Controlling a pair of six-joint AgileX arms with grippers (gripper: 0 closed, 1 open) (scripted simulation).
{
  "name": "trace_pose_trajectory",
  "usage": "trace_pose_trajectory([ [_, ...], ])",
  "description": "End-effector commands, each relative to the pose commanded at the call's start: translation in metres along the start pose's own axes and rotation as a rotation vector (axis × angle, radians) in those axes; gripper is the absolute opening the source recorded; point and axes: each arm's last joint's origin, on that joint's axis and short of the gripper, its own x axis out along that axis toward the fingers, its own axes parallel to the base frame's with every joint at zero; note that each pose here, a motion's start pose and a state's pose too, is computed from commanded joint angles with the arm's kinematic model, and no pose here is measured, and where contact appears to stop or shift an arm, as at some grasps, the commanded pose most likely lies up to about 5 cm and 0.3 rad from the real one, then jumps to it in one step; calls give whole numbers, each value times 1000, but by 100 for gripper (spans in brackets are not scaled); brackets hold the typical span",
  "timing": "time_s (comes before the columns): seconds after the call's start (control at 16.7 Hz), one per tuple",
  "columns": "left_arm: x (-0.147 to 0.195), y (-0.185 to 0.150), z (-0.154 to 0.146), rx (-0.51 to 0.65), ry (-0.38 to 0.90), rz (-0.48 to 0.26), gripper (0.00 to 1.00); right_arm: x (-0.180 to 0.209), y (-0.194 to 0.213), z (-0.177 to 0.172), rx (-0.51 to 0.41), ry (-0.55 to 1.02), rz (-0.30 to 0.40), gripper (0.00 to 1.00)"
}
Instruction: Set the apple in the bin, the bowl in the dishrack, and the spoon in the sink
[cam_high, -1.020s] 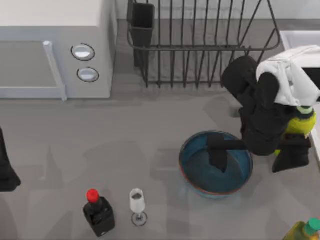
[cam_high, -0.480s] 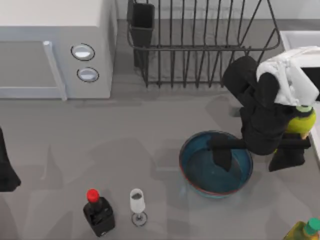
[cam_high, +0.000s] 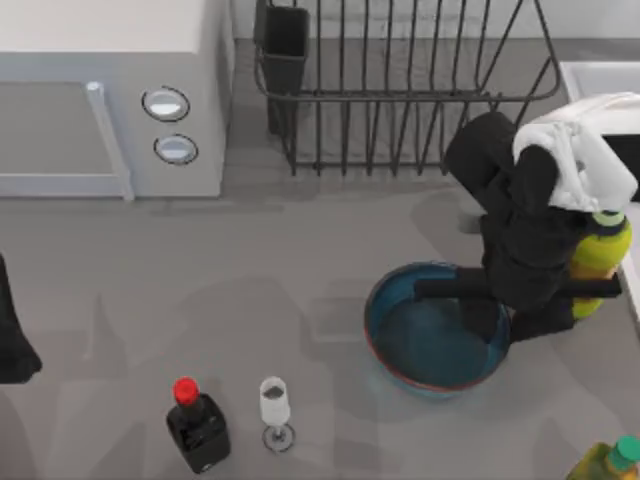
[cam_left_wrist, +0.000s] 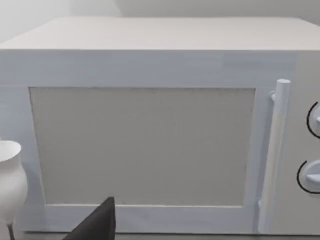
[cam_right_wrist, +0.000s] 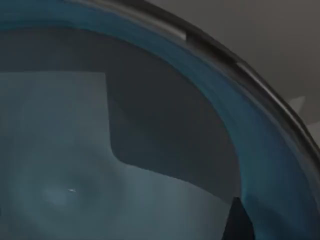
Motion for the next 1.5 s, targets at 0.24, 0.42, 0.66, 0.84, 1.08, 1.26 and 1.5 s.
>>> trace_pose_trajectory([
  [0.24, 0, 0, 0, 0, 0, 0, 100, 0, 0, 0, 0, 0, 0, 0],
  [0.42, 0, 0, 0, 0, 0, 0, 100, 0, 0, 0, 0, 0, 0, 0],
  [0.66, 0, 0, 0, 0, 0, 0, 100, -1, 1, -1, -2, 1, 0, 0],
  [0.84, 0, 0, 0, 0, 0, 0, 100, -3, 6, -8, -12, 54, -15, 0],
  [1.08, 0, 0, 0, 0, 0, 0, 100, -29, 11, -13, -21, 97, -28, 0],
  [1.26, 0, 0, 0, 0, 0, 0, 100, -63, 9, -7, -14, 62, -16, 0],
  [1.5, 0, 0, 0, 0, 0, 0, 100, -99, 1, -1, -2, 3, -1, 0],
])
